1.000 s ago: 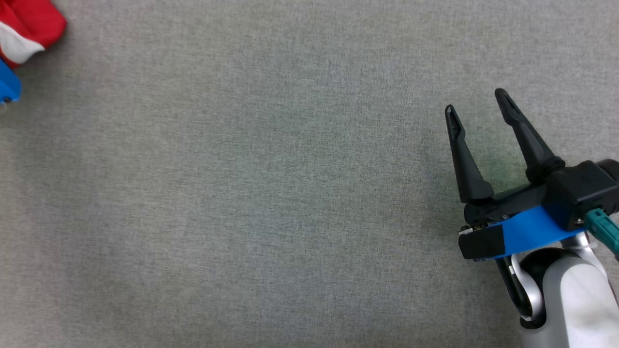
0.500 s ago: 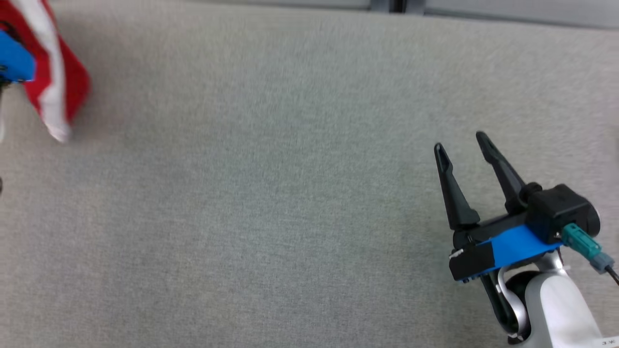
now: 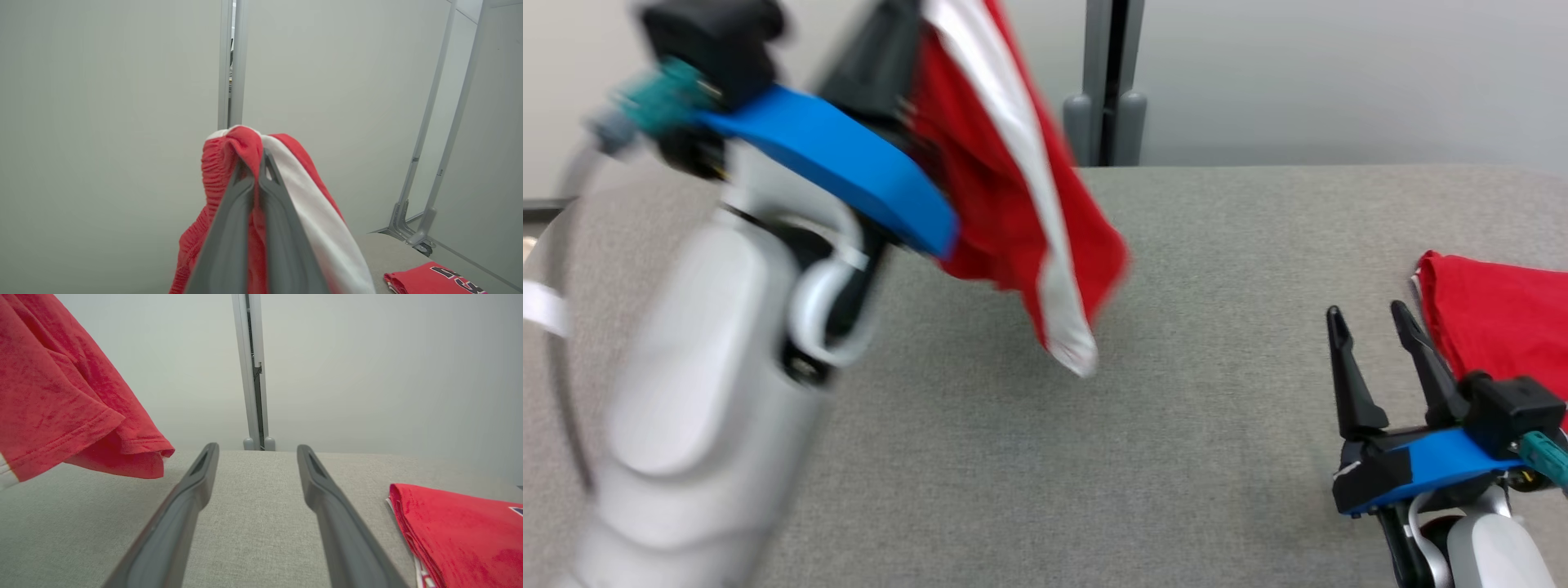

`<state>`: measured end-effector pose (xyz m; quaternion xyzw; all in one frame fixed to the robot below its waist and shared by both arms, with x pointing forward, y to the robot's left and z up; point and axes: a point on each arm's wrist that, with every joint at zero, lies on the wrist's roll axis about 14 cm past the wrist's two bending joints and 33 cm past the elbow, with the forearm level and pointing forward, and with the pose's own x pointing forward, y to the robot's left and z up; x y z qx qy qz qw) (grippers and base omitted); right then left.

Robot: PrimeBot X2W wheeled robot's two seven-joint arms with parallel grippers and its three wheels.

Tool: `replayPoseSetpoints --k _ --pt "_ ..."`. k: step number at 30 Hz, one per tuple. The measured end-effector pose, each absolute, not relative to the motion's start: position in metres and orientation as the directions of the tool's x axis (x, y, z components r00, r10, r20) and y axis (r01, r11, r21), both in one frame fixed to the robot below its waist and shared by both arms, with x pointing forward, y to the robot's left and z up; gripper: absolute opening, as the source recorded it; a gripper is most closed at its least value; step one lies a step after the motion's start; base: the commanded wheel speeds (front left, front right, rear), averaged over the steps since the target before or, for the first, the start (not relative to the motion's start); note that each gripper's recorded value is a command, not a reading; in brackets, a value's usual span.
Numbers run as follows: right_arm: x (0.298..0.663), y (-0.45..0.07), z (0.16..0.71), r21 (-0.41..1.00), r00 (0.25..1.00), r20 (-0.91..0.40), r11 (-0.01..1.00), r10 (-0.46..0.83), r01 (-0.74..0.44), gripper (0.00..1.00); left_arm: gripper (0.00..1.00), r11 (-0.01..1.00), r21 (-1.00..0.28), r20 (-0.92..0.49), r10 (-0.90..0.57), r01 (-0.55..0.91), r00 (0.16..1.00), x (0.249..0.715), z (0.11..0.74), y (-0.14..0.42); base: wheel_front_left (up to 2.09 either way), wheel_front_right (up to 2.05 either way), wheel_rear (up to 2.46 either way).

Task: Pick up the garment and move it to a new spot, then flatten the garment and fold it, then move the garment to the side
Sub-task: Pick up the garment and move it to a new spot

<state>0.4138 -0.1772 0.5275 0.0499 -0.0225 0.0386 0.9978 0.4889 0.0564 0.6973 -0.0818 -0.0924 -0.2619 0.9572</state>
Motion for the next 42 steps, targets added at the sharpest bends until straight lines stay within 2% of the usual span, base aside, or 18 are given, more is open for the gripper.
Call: replayPoseSetpoints --k 5,9,13,17,20,25,26,27,28,29,36,40,42 --pt "0.401 -0.201 0.527 0.111 0.998 0.059 0.994 0.003 -0.009 1.00 0.00 0.764 -0.195 0.209 -0.581 0.616 0.787 0.447 0.678 -0.010 0.00 0.00 0.00" --pt "0.399 -0.205 0.516 0.124 0.999 0.035 0.992 -0.011 0.006 1.00 0.00 0.764 -0.300 0.096 -0.571 0.571 0.815 0.439 0.616 -0.022 0.00 0.00 0.00" --pt "0.398 -0.207 0.503 0.130 1.000 0.006 0.991 -0.017 0.016 1.00 0.00 0.828 -0.371 -0.071 -0.478 0.421 0.876 0.444 0.538 -0.001 0.00 0.00 0.00" --pt "0.402 -0.209 0.494 0.130 1.000 -0.012 0.991 -0.024 0.026 1.00 0.00 0.893 -0.380 -0.206 -0.337 0.243 0.919 0.452 0.477 0.040 0.00 0.00 0.00" --pt "0.403 -0.210 0.485 0.130 0.999 -0.033 0.991 -0.028 0.032 1.00 0.00 0.921 -0.370 -0.272 -0.231 0.120 0.934 0.458 0.445 0.074 0.00 0.00 0.00" --pt "0.408 -0.207 0.475 0.137 0.998 -0.051 0.990 -0.022 0.029 1.00 0.00 0.939 -0.343 -0.337 -0.124 0.001 0.933 0.456 0.407 0.110 0.00 0.00 0.00" --pt "0.408 -0.207 0.473 0.137 0.998 -0.055 0.990 -0.021 0.028 1.00 0.16 0.939 -0.344 -0.339 -0.122 -0.002 0.933 0.455 0.403 0.112 0.00 0.00 0.00" --pt "0.408 -0.207 0.471 0.138 0.998 -0.059 0.990 -0.021 0.029 1.00 0.37 0.937 -0.348 -0.339 -0.118 -0.009 0.933 0.455 0.400 0.115 0.00 0.00 0.00" --pt "0.408 -0.206 0.468 0.138 0.998 -0.066 0.990 -0.020 0.029 1.00 0.84 0.937 -0.349 -0.340 -0.118 -0.008 0.933 0.454 0.397 0.116 0.00 0.00 0.00" --pt "0.408 -0.206 0.467 0.138 0.997 -0.068 0.990 -0.018 0.027 1.00 1.00 0.937 -0.350 -0.343 -0.119 -0.009 0.932 0.453 0.394 0.117 0.00 0.00 0.00" --pt "0.407 -0.200 0.467 0.137 0.998 -0.064 0.990 -0.003 0.012 1.00 1.00 0.930 -0.366 -0.299 -0.161 0.043 0.941 0.451 0.401 0.116 0.00 0.00 0.00" --pt "0.406 -0.195 0.478 0.131 1.000 -0.028 0.991 0.012 -0.008 1.00 1.00 0.935 -0.339 -0.168 -0.170 0.105 0.971 0.459 0.441 0.126 0.00 0.00 0.00" --pt "0.405 -0.194 0.483 0.127 1.000 -0.010 0.992 0.016 -0.014 1.00 1.00 0.942 -0.315 -0.145 -0.169 0.117 0.975 0.452 0.446 0.131 0.00 0.00 0.00"
